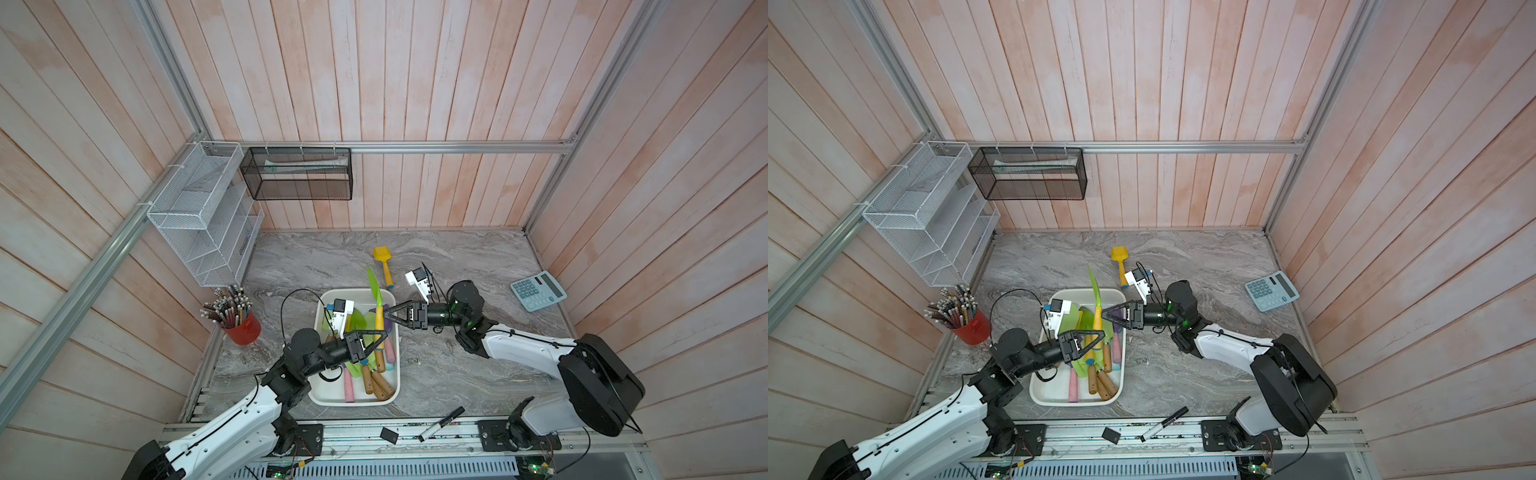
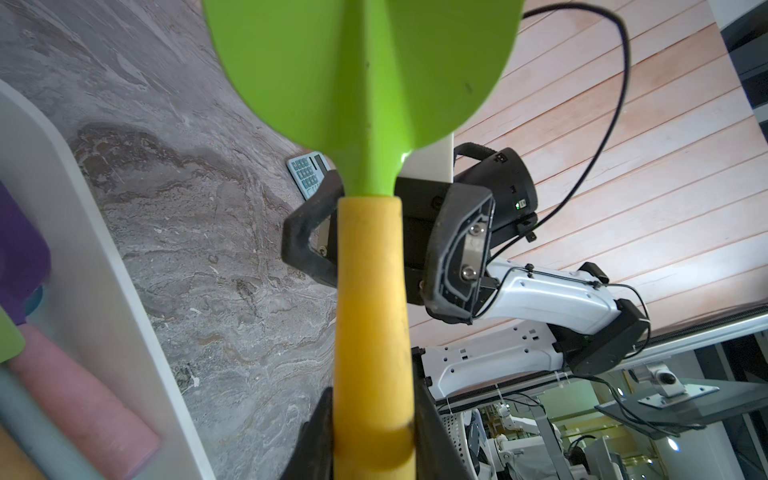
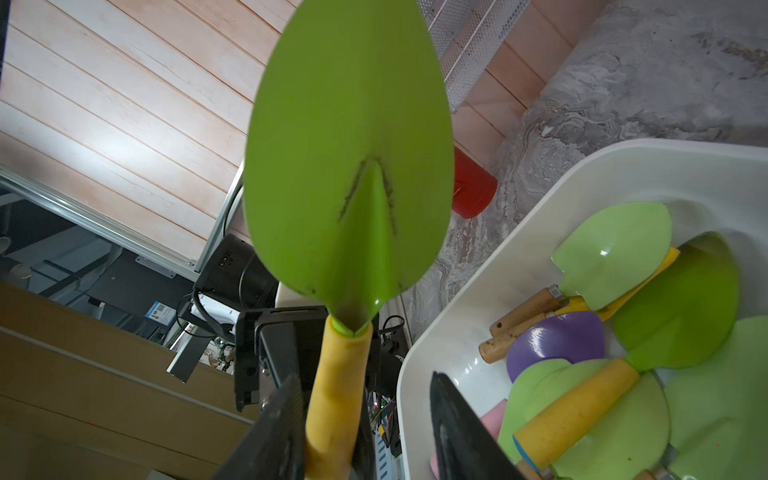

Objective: Take the shovel out of the storage box
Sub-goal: Pick up the shovel from the storage box.

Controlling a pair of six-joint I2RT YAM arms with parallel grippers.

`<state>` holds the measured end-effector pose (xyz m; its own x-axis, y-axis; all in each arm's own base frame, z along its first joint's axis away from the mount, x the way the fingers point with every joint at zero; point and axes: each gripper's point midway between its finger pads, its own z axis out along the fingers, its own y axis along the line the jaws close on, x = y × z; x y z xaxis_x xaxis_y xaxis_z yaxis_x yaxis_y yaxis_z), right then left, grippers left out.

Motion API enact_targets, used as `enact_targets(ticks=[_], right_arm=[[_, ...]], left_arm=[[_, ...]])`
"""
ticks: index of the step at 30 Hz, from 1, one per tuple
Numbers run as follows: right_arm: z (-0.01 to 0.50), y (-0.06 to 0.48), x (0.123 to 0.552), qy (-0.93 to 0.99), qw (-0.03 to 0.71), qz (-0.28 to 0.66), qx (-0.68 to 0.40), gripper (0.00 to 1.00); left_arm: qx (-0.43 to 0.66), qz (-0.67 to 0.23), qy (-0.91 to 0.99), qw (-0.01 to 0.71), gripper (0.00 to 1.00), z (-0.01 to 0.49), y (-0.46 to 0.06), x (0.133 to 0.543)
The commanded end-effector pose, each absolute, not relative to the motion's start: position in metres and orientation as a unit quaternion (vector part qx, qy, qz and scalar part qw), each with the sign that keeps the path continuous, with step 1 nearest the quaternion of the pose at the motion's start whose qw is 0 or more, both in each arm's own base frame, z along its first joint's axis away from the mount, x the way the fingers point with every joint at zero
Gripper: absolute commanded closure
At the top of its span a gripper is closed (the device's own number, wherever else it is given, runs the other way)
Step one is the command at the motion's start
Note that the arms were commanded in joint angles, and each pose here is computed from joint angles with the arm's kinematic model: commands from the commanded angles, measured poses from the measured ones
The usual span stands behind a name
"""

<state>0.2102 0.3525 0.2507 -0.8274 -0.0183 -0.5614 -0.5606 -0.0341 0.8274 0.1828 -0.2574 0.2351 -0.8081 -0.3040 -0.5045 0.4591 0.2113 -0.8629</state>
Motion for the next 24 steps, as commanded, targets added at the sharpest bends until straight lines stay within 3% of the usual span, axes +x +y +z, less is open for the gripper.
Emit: enact_targets(ticks=[1, 13, 24], right_arm=[[0.283, 0.357, 0.204, 0.621, 0.208, 0.714, -0.247, 0.51], [0.294, 0.367, 0.206, 0.595, 0.187, 0.739, -0.255, 0.66], [0.296, 0.369, 0.205, 0.586, 0.173, 0.75, -0.255, 0.73]], left_arm=[[0.08, -0.644, 0.694, 0.312, 0.87, 0.246, -0.26, 0.177], [0.091, -0.654, 0.684, 0.311, 0.87, 0.249, -0.264, 0.176], [0.094, -0.652, 0.686, 0.309, 0.87, 0.245, -0.264, 0.176]])
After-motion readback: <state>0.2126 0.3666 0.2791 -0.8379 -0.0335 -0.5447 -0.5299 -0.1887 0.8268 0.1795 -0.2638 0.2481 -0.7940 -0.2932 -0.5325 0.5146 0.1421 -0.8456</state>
